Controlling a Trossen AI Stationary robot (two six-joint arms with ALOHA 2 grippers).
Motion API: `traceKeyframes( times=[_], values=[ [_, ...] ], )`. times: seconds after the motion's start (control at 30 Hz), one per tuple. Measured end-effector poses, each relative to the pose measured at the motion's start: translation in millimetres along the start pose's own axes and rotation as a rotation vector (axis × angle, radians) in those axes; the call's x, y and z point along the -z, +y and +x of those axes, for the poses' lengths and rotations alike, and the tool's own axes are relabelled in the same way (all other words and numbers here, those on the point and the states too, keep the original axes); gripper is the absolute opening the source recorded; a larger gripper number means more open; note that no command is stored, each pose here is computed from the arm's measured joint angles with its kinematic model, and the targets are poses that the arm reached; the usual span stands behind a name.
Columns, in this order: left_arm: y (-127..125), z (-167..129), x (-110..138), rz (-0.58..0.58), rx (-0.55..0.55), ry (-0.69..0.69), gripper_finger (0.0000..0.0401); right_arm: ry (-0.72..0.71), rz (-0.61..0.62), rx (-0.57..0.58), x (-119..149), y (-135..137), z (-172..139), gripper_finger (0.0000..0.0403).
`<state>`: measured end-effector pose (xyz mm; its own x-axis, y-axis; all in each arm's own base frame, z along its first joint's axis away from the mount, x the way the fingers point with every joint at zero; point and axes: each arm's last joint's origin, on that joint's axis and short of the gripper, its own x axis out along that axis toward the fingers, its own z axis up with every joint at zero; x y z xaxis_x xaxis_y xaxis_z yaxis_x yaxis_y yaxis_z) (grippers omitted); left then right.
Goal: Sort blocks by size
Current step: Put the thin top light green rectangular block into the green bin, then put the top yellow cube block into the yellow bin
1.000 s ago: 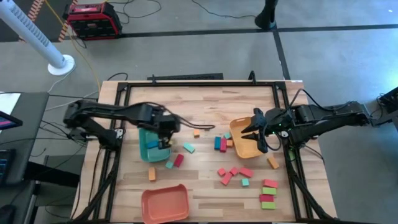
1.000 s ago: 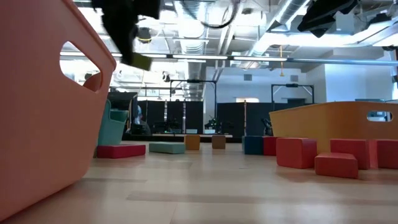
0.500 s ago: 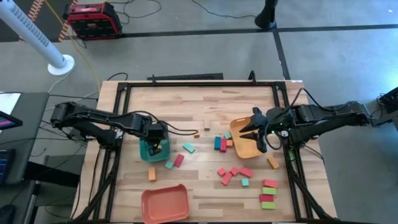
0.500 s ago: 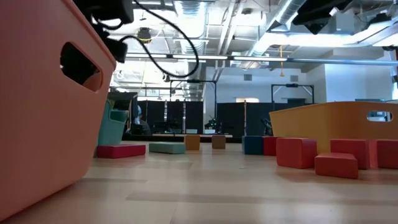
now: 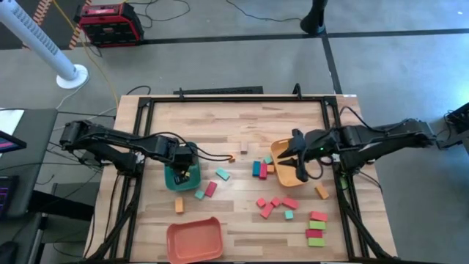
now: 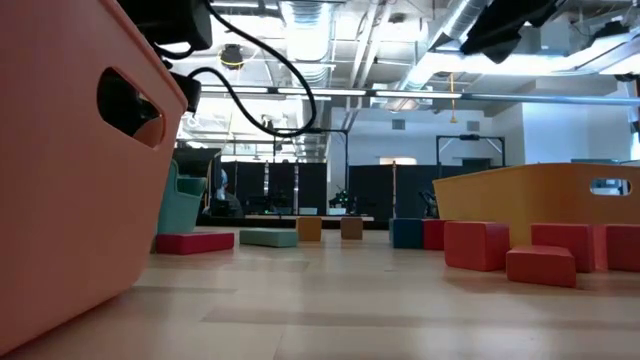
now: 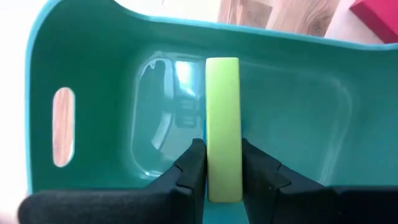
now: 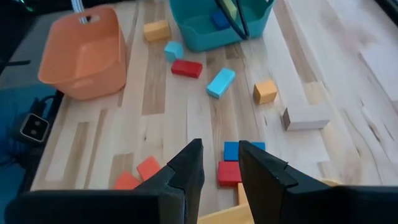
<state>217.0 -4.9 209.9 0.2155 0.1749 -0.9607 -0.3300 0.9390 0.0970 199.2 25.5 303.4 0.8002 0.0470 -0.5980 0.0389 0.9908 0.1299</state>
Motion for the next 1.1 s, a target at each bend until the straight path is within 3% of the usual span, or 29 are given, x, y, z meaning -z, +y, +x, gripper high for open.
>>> traceKeyframes(
  times=[0.57,0.93,1.1],
  values=[
    [0.1,0.0,0.0,0.027,-0.002,0.000,0.0077,0.047,-0.027,0.009,2.1,0.2,10.8,0.0133],
    [0.6,0.0,-0.3,0.027,-0.023,-0.009,0.0166,0.038,-0.005,0.008,0.6,0.7,13.5,0.0133],
    [0.7,0.0,-0.7,0.026,-0.024,-0.014,0.0182,0.027,-0.002,0.007,-1.2,1.1,17.4,0.0133]
  ],
)
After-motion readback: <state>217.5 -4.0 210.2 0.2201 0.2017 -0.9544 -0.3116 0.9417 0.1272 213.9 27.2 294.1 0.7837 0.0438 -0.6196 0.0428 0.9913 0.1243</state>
